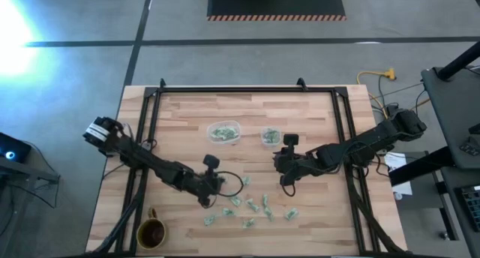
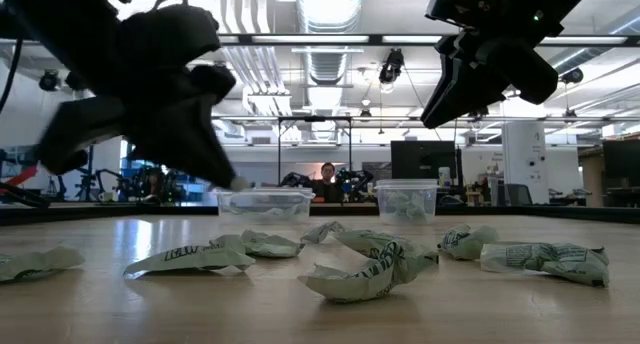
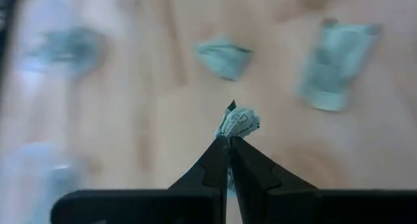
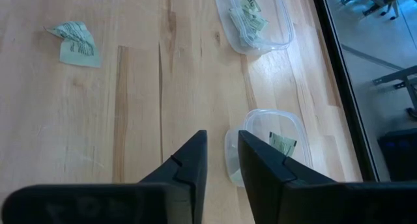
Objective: Pick and place Stevia / Truvia into bins
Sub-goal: Put the stevia packet into the transparent oval container, then put the stevia packet into the transparent square container
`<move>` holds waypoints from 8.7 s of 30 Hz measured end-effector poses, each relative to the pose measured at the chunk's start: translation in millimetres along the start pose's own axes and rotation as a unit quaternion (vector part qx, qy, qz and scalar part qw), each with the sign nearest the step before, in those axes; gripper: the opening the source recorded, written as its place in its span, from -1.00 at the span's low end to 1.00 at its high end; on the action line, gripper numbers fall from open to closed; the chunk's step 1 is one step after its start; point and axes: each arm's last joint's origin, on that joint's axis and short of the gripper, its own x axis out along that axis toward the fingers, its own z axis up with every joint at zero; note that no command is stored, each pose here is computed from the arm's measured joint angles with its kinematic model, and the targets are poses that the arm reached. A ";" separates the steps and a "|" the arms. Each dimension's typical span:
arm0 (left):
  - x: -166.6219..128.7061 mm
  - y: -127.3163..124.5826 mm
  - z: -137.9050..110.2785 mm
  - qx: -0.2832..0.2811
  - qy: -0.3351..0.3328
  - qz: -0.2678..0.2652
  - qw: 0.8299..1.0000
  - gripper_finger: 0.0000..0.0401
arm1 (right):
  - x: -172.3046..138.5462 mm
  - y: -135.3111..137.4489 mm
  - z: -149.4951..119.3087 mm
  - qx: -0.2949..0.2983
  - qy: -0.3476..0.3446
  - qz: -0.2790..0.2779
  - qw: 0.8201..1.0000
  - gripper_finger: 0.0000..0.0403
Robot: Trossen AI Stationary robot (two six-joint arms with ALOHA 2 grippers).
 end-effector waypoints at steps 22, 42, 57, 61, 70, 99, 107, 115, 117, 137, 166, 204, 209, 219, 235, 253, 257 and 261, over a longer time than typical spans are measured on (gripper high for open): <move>19.0 127.1 -39.4 -0.058 0.126 0.153 0.979 -0.99 | 0.0 -0.1 0.0 0.002 0.000 0.000 1.000 -0.65; 23.2 150.0 -54.1 -0.115 0.131 0.138 0.975 -0.75 | 0.0 -0.1 -0.2 0.003 0.001 -0.001 1.000 -0.66; -3.4 120.6 -22.5 -0.084 0.070 0.089 0.990 -0.47 | 0.3 0.1 -1.2 0.003 0.004 -0.001 1.000 -0.66; -20.0 100.6 -6.6 -0.064 0.011 0.028 0.998 -0.47 | 0.8 0.4 -2.5 0.001 0.006 -0.001 1.000 -0.68; -26.4 51.9 8.6 -0.016 -0.075 -0.138 0.987 -0.47 | 0.9 0.4 -2.7 0.002 0.006 -0.001 1.000 -0.68; -49.4 -60.0 14.5 0.001 -0.071 -0.283 0.957 -0.47 | 1.1 0.5 -2.9 0.011 0.006 -0.001 1.000 -0.69; -36.5 -66.5 10.8 0.002 -0.058 -0.281 0.958 -0.47 | 1.1 0.5 -2.9 0.011 0.005 -0.001 1.000 -0.71; -29.0 -71.7 8.4 0.004 -0.051 -0.280 0.959 -0.47 | 1.1 0.5 -2.7 0.013 0.005 -0.001 1.000 -0.69; -27.4 -72.6 7.2 0.005 -0.046 -0.280 0.959 -0.47 | 1.1 0.5 -2.7 0.013 0.005 -0.001 1.000 -0.69; -6.2 -73.5 0.9 -0.042 -0.019 -0.291 0.956 -0.47 | 1.2 0.4 -2.5 0.015 0.004 -0.001 1.000 -0.71; -25.8 -48.8 17.8 0.042 -0.094 -0.180 0.978 -0.99 | 1.2 0.4 -2.4 0.015 0.003 -0.001 1.000 -0.71; 6.1 189.6 -55.9 -0.148 0.009 0.129 0.980 -0.99 | 1.6 0.6 -3.7 0.009 0.006 -0.002 1.000 -0.69; 22.3 184.9 -63.4 -0.147 0.030 0.101 0.984 -0.99 | 1.6 0.7 -3.8 0.009 0.006 -0.001 1.000 -0.71; 30.8 185.8 -62.7 -0.144 0.038 0.096 0.984 -0.91 | 2.0 0.9 -4.5 0.011 0.007 -0.002 1.000 -0.69; 30.2 183.1 -59.9 -0.154 0.035 0.091 0.983 -0.38 | 3.9 11.0 -3.6 0.038 -0.015 0.135 0.990 -0.68; 4.1 166.1 -43.0 -0.152 0.020 0.062 0.986 -0.37 | 34.3 46.5 -14.4 0.009 -0.051 0.338 0.940 -0.58; -13.3 159.8 -34.0 -0.144 -0.003 0.054 0.988 -0.37 | 33.2 48.5 -14.1 0.043 -0.038 0.349 0.935 -0.57; -26.3 153.4 -25.4 -0.134 -0.030 0.047 0.989 -0.37 | 27.5 55.6 -16.2 0.032 -0.037 0.351 0.935 -0.57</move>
